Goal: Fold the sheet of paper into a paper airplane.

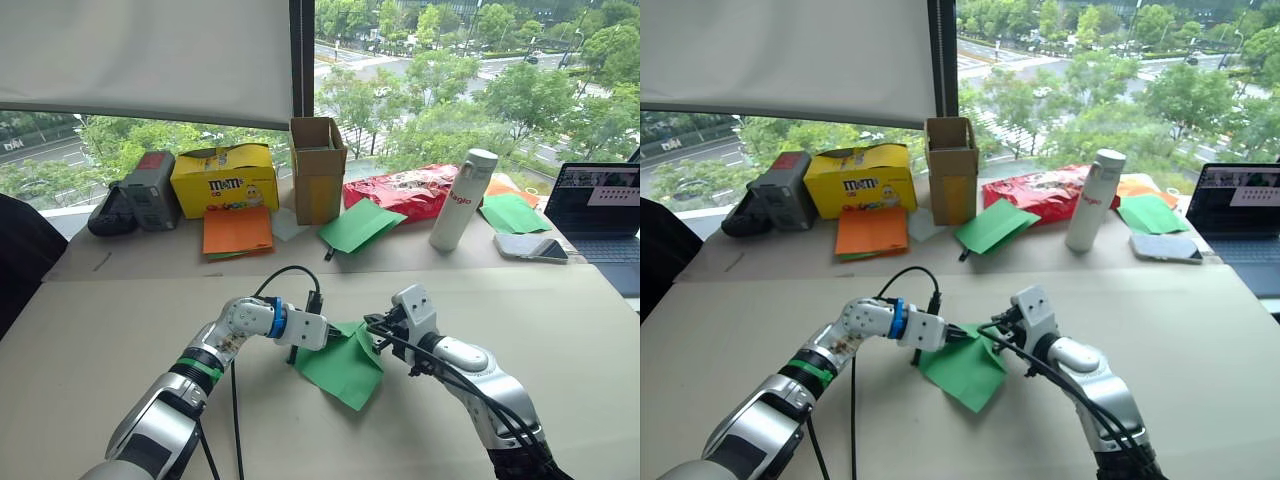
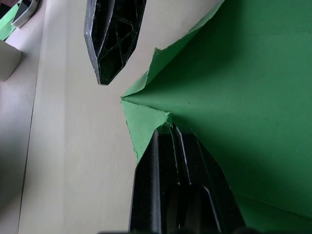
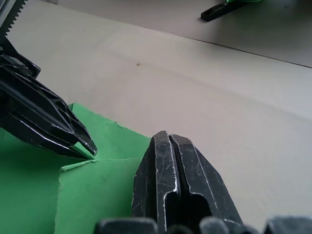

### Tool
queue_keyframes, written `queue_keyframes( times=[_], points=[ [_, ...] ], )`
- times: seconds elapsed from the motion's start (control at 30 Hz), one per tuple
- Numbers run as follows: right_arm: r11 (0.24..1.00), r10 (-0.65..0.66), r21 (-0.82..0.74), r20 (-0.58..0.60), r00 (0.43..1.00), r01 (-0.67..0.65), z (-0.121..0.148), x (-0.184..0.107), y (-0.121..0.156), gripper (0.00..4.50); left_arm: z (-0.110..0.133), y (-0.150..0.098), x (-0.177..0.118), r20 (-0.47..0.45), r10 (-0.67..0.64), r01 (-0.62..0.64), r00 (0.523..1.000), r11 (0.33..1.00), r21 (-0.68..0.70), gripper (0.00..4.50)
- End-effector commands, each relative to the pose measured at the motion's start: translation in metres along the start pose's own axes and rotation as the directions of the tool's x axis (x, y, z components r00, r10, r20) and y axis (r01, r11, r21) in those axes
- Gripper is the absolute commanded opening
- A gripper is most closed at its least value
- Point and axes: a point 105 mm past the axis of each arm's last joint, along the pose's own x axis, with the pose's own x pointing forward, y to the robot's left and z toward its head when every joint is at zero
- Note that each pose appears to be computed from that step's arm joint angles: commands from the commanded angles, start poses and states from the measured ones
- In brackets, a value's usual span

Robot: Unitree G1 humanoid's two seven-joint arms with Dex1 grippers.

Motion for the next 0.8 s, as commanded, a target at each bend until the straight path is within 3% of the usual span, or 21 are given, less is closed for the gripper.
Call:
queue_keyframes(
  times=[0.03,0.17,0.27,0.33,0.47,0.57,0.67,0.8],
  points=[
    [0.999,0.039,-0.021,0.034,0.999,-0.039,0.003,0.004,0.007,0.00,0.007,0.002,0.002,0.026,0.003,-0.003,1.000,1.000,0.014,0.02],
    [0.999,0.049,-0.023,-0.007,0.999,-0.049,-0.012,0.009,0.009,0.00,0.008,0.003,0.000,0.041,0.004,-0.003,0.999,1.000,-0.011,0.02],
    [0.998,0.041,-0.039,-0.045,0.998,-0.043,-0.021,0.011,0.007,0.00,0.016,0.013,-0.007,0.105,0.061,-0.051,0.993,0.994,-0.093,0.02],
    [0.998,0.043,-0.040,-0.056,0.998,-0.045,-0.024,0.011,0.007,0.00,0.015,0.012,-0.016,0.127,0.044,-0.024,0.991,0.988,-0.154,0.55],
    [0.997,0.060,-0.052,-0.077,0.995,-0.064,-0.029,0.012,0.010,0.00,0.013,0.033,-0.044,0.211,0.179,-0.081,0.961,0.912,-0.402,1.84],
    [0.996,0.065,-0.054,-0.078,0.995,-0.069,-0.030,0.012,0.012,0.00,0.009,0.043,-0.058,0.207,0.265,-0.127,0.942,0.849,-0.513,2.78],
    [0.996,0.063,-0.057,-0.078,0.995,-0.068,-0.030,0.012,0.012,0.00,0.001,0.049,-0.061,0.161,0.345,-0.172,0.925,0.756,-0.631,2.61],
    [0.996,0.058,-0.060,-0.074,0.996,-0.062,-0.028,0.012,0.012,0.00,-0.008,0.038,-0.049,0.079,0.341,-0.199,0.937,0.705,-0.681,1.34]
  ],
)
